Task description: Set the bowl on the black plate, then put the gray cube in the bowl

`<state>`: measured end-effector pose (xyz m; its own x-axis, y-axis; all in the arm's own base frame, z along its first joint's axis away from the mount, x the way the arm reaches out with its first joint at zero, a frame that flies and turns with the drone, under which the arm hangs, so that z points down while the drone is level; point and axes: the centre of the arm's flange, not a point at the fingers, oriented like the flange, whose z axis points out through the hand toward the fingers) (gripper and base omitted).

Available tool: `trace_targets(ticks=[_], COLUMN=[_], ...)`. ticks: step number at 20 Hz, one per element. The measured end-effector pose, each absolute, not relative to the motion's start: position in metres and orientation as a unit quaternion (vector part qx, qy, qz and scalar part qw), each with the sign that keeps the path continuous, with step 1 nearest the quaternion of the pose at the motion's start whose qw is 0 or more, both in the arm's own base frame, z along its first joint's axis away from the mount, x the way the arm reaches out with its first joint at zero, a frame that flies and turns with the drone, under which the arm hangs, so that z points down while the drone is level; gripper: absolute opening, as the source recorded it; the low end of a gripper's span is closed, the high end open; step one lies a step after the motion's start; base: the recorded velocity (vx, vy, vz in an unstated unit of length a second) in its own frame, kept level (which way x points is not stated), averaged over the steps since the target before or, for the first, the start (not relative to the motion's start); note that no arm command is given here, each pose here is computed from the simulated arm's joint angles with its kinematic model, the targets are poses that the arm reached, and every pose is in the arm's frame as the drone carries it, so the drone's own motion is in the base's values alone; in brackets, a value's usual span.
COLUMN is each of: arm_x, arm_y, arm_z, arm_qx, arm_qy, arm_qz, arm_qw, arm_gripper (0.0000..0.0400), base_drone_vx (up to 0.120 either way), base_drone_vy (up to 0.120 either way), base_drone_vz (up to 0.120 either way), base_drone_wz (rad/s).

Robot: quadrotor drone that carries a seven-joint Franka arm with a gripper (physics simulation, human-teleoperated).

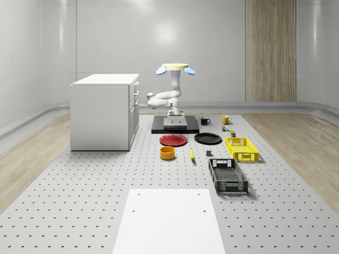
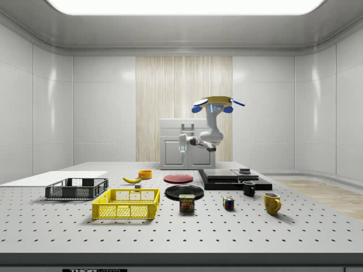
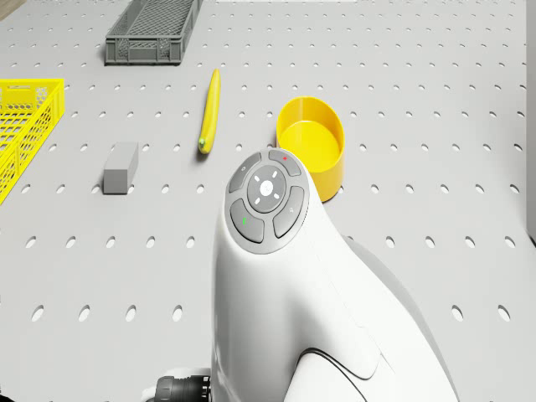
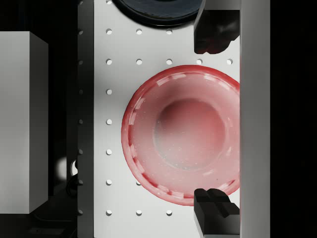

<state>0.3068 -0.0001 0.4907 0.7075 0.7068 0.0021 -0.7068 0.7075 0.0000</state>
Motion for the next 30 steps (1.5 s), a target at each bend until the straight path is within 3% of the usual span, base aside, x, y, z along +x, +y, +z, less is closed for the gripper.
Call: trace_targets(ticks=[10, 30], arm_x=[0.3068, 0.3068], arm_y=[-0.0001, 0.0000], arm_z=[0.4907, 0.4907], arm_qx=[0.000, 0.000], arm_qy=[-0.001, -0.001], arm_qz=[0.383, 0.383], arm_qw=[0.924, 0.924], arm_gripper=[0.0400, 0.0400], base_drone_vx=[0.120, 0.120], base_drone_vy=[0.000, 0.000], base_drone_vz=[-0.120, -0.002], base_drone_wz=[0.000, 0.000])
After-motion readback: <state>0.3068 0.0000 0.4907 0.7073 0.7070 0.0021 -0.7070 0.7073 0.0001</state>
